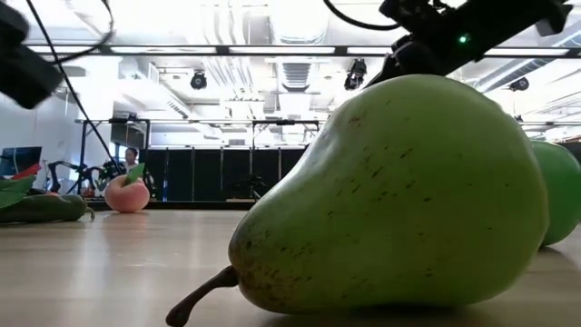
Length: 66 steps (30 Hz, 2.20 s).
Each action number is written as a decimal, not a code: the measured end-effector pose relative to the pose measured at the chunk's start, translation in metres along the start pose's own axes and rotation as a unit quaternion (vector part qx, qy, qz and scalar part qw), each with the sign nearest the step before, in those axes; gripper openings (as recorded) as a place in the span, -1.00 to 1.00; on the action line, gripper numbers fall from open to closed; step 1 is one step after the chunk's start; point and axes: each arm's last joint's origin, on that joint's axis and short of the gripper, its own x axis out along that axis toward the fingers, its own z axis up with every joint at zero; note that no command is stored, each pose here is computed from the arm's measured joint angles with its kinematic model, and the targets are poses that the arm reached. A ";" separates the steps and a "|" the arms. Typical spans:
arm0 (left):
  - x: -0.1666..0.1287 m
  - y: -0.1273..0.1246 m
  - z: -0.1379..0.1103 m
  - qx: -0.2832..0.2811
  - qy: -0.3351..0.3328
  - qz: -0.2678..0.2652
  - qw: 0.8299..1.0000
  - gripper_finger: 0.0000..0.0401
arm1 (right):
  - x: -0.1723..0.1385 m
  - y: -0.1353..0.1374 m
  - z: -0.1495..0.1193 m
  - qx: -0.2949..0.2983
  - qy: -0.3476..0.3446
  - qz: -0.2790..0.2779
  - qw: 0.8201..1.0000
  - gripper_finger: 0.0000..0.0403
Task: Build produce basket
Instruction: Put the orange carrot into the black wire basket
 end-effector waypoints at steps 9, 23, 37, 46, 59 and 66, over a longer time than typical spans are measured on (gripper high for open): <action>0.023 0.006 -0.015 -0.072 -0.026 0.103 0.992 0.24 | 0.003 -0.004 0.000 0.002 -0.005 0.033 0.999 -0.94; 0.064 0.003 -0.009 -0.067 -0.087 0.181 0.977 -0.05 | -0.006 0.002 0.002 0.000 -0.011 0.052 0.999 -0.94; 0.007 -0.058 0.013 0.146 -0.177 -0.053 0.972 -0.47 | -0.069 -0.003 -0.012 0.028 0.067 0.061 0.995 -0.94; -0.036 -0.115 0.113 0.376 -0.410 -0.275 0.784 -0.47 | -0.116 -0.005 -0.022 0.069 0.020 -0.006 0.997 -0.94; -0.082 -0.224 0.272 0.523 -0.545 -0.253 0.604 -0.47 | -0.146 -0.006 -0.022 0.103 -0.064 -0.046 0.992 -0.94; -0.073 -0.245 0.352 0.473 -0.565 -0.215 0.641 -0.40 | -0.152 -0.018 -0.020 0.125 -0.073 -0.040 0.989 -0.94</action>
